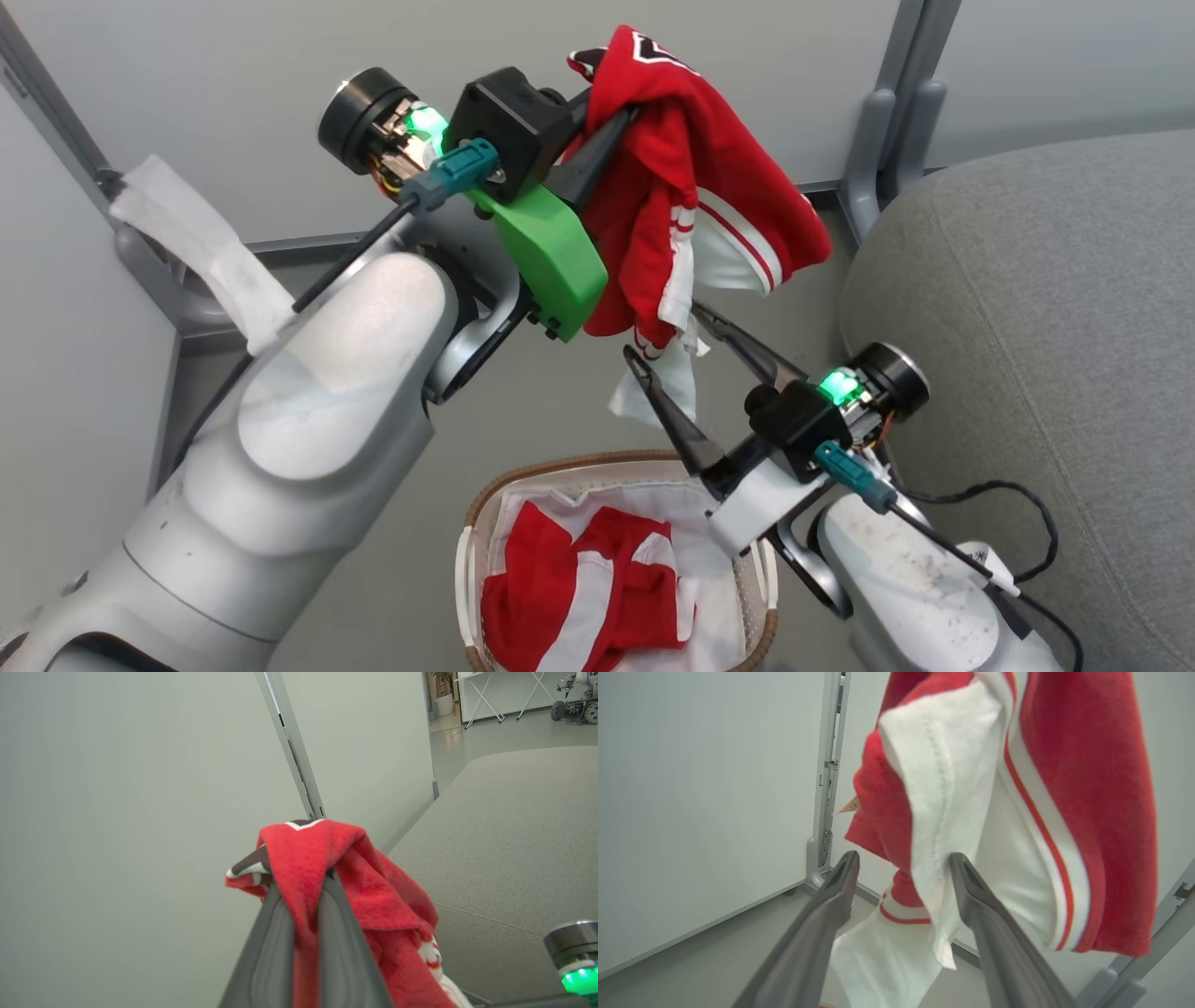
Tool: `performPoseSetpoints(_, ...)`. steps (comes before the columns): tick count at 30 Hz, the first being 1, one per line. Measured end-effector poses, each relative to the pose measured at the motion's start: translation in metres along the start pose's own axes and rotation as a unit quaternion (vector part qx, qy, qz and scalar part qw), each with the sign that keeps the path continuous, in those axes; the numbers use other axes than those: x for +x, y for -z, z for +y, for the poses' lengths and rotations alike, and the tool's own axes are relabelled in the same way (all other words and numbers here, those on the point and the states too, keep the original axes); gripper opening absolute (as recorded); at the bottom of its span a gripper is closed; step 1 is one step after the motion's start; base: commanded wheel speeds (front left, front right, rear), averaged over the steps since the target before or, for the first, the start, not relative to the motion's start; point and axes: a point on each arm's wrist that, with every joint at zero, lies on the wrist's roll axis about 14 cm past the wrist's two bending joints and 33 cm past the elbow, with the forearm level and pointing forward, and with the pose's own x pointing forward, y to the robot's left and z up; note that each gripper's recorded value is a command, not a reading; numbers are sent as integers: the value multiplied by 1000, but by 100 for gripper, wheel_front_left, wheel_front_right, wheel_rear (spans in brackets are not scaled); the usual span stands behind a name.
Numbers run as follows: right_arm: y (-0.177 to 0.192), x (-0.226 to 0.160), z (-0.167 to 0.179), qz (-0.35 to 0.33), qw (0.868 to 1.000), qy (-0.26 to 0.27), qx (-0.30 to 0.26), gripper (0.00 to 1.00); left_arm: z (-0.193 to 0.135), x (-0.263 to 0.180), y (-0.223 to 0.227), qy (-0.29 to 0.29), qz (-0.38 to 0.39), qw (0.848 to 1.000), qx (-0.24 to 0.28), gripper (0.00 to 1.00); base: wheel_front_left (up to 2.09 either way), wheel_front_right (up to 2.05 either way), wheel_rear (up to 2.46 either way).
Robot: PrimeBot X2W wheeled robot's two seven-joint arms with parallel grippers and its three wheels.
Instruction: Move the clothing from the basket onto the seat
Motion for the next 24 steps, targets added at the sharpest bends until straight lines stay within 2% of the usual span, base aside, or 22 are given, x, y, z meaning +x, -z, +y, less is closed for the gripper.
performPoseSetpoints(11, -26, 15, -14, -37, 999, 11, -11, 100, -17, -10, -2, 9, 0, 1000, -15, 0, 0, 0, 0)
performPoseSetpoints(12, -27, 16, -15, -38, 999, 12, -8, 81, -17, -11, -1, 8, 3, 1000, -17, 0, 0, 0, 0)
performPoseSetpoints(13, -27, 16, -16, -39, 999, 13, -3, 38, -17, -12, 1, 7, 4, 1000, -19, 0, 0, 0, 0)
performPoseSetpoints(14, -27, 17, -17, -39, 999, 14, -1, 22, -17, -12, 3, 5, 6, 1000, -21, 0, 0, 0, 0)
performPoseSetpoints(15, -27, 17, -18, -39, 999, 15, 0, 0, -16, -13, 6, 3, 8, 1000, -25, 0, 0, 0, 0)
performPoseSetpoints(24, -21, 19, -31, -33, 999, 31, 8, 0, -3, -25, 41, -29, 36, 997, -66, 0, 0, 0, 0)
